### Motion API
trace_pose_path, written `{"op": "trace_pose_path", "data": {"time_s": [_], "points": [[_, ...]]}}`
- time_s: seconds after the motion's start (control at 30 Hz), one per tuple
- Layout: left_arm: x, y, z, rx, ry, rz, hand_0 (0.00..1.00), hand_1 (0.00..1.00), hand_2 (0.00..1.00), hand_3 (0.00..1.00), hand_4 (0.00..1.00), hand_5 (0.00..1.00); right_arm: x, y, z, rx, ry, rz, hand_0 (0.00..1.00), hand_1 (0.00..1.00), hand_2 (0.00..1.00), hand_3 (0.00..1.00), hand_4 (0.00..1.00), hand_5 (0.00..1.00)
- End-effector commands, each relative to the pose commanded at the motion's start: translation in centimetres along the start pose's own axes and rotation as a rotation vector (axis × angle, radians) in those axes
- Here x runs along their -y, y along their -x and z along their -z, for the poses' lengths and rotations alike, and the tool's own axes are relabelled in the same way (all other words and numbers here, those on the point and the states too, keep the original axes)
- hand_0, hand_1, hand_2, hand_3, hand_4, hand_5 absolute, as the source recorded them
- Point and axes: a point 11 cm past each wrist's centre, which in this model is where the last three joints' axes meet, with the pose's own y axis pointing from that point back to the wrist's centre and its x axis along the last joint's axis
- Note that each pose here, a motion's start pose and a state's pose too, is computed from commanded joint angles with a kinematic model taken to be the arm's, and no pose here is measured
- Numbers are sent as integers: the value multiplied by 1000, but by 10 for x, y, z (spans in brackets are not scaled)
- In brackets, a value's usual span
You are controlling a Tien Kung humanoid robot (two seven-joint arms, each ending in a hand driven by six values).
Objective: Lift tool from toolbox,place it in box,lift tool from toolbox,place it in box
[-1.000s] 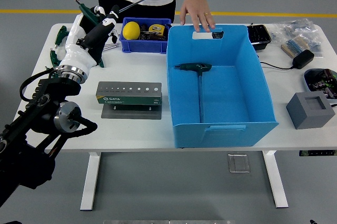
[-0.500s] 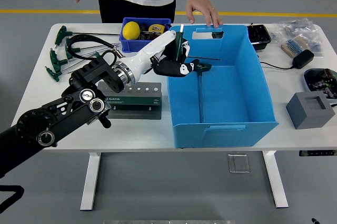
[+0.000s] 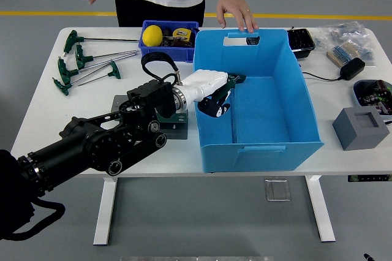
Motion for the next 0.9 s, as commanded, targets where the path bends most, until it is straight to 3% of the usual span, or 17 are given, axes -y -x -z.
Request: {"op": "trace_pose_path", "data": {"time_s": [0.07, 0.1, 0.27, 0.3, 0.47, 0.5, 0.67, 0.7, 0.87, 0.9], "points": [[1, 0, 0, 25, 4, 4, 51, 2, 4, 83, 541, 2, 0, -1, 0, -4, 0, -1, 599, 526, 626, 693, 907, 960], [1, 0, 0, 32, 7, 5, 66, 2, 20, 99, 625, 2, 0, -1, 0, -5, -1, -1, 598, 526, 626, 693, 907, 960], [1, 1, -7, 60, 45, 27, 66, 2, 20, 99, 625, 2, 0, -1, -1, -12, 0, -2, 598, 526, 626, 693, 907, 960], [1, 1, -8, 59, 50, 27, 72, 2, 22, 110, 998, 153, 0, -2, -1, -12, 0, -2, 598, 527, 625, 693, 908, 958], [1, 1, -8, 46, 59, 19, 72, 2, 22, 110, 998, 153, 0, -2, -1, -13, 0, -3, 598, 527, 625, 693, 908, 958], [1, 1, -9, 46, 62, 18, 75, 2, 20, 112, 998, 241, 0, -2, -1, -13, -1, -4, 598, 527, 626, 693, 907, 956], [1, -4, -11, 68, 73, 4, 75, 2, 20, 112, 998, 241, 0, -2, 1, -12, -4, -4, 598, 527, 626, 693, 907, 956], [2, -5, -11, 75, 73, 2, 78, 2, 23, 117, 998, 316, 0, -2, 1, -11, -4, -5, 598, 527, 624, 694, 909, 955], [3, -11, -11, 102, 72, -16, 78, 2, 23, 117, 998, 316, 0, -2, 2, -8, -5, -5, 598, 527, 624, 694, 909, 955], [3, -11, -11, 105, 73, -18, 106, 2, 45, 147, 998, 394, 0, -2, 2, -8, -6, -5, 599, 527, 623, 694, 909, 956]]}}
